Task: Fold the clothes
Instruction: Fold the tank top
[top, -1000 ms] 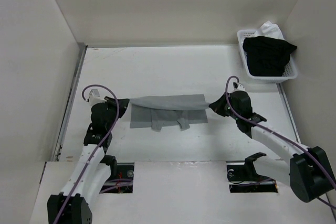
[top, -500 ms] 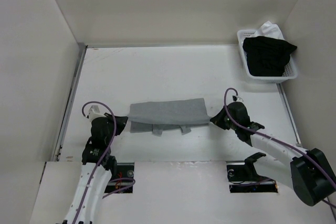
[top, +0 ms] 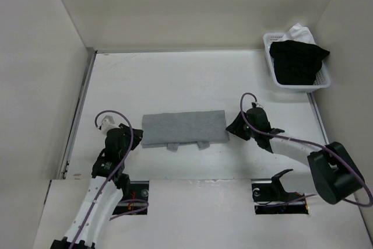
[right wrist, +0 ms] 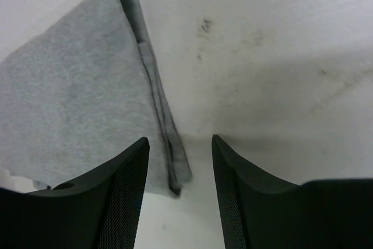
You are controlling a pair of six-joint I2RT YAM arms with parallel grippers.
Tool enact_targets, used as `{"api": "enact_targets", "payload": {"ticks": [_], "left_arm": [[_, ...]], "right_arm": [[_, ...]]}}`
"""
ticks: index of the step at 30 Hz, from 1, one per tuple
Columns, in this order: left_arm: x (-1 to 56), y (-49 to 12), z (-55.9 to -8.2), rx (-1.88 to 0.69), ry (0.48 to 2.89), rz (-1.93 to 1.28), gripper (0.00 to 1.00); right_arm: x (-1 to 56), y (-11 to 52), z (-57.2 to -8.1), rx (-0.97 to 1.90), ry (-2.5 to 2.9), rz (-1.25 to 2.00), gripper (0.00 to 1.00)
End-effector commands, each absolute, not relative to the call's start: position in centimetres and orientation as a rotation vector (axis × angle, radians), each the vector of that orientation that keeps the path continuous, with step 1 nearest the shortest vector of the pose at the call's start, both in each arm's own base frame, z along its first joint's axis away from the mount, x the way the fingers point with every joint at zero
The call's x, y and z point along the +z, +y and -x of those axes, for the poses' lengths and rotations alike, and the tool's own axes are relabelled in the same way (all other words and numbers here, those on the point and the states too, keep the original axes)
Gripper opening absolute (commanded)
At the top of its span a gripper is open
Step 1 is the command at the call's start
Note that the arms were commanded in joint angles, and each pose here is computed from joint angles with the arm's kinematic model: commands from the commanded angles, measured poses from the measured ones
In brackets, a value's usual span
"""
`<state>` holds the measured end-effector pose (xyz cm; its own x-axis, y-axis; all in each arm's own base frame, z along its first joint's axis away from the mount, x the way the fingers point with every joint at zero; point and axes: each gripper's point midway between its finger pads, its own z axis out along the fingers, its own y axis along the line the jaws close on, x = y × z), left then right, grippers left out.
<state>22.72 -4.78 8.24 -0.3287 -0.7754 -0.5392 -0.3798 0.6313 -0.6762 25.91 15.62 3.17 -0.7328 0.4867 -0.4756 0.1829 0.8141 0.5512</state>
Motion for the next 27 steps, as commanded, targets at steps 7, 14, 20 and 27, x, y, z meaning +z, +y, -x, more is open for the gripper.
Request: {"api": "enact_targets", "payload": {"ticks": [7, 14, 20, 27], "left_arm": [[11.6, -11.8, -26.7, -0.662, 1.919, 0.665, 0.22], [14.3, -17.3, -28.0, -0.74, 1.888, 0.499, 0.22], [14.3, -21.6, -27.9, -0.819, 1.905, 0.4, 0.25], [14.7, -25.3, -27.7, -0.881, 1.922, 0.31, 0.26]], "right_arm": [[4.4, 19.7, -29.6, 0.863, 2.292, -0.487, 0.41], [4.5, 19.7, -31.4, 0.925, 2.225, -0.593, 0.09], [7.3, 16.5, -31.1, 0.928, 2.072, -0.649, 0.0], [13.3, 12.0, -29.0, 0.723, 1.982, -0.582, 0.0]]}}
